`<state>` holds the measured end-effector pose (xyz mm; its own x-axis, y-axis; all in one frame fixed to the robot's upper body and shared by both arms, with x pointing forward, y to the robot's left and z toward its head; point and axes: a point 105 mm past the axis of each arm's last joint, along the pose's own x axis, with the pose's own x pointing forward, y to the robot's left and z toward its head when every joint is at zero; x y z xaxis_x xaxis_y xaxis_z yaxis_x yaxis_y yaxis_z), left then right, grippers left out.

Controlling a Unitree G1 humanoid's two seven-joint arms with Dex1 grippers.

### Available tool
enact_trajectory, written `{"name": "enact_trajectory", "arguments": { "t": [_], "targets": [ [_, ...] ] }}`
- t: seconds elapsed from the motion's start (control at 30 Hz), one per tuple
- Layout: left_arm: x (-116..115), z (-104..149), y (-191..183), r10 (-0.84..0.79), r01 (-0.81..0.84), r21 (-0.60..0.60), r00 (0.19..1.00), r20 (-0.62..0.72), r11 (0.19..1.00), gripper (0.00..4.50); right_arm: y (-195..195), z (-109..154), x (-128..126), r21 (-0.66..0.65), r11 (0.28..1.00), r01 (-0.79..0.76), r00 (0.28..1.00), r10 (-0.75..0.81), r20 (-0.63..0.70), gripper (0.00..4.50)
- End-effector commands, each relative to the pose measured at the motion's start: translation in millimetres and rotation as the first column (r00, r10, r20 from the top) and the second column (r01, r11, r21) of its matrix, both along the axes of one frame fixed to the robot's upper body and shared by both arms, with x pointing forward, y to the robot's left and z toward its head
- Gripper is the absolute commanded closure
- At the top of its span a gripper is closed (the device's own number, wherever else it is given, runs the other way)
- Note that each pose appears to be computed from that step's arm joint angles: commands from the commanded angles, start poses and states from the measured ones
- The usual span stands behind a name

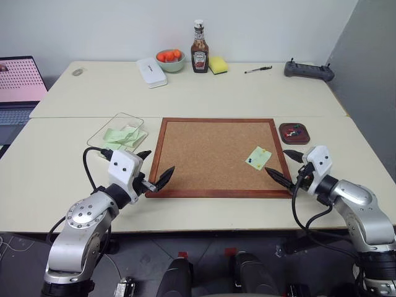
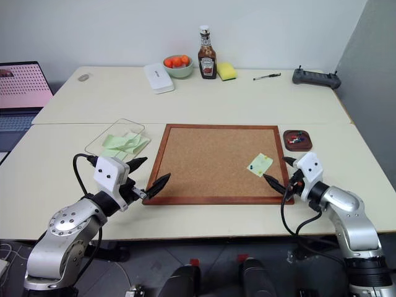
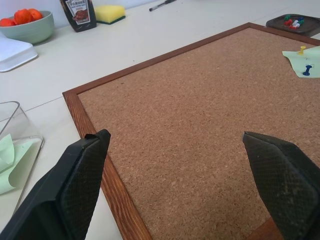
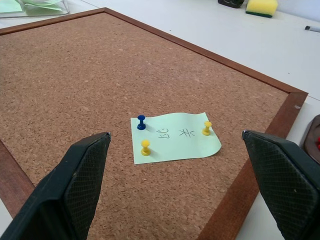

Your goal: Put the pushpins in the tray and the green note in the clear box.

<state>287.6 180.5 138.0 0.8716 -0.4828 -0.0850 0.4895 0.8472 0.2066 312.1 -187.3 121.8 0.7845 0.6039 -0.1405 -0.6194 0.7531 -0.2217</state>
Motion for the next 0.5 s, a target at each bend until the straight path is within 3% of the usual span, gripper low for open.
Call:
{"name": "enact_trajectory", "arguments": {
  "t": [0.03,0.5],
  "targets": [
    [1.1,15.8,-3.5,-0.004,0.004,0.009,0.997,0.077,1.000,0.00,-2.0,12.8,2.7,0.005,1.000,0.004,0.999,-0.004,0.046,0.04],
    [9.6,17.7,4.8,0.040,-0.041,0.013,0.998,0.044,0.999,0.00,2.8,9.5,4.2,0.019,1.000,-0.006,0.999,0.005,0.043,0.04]
  ]
}}
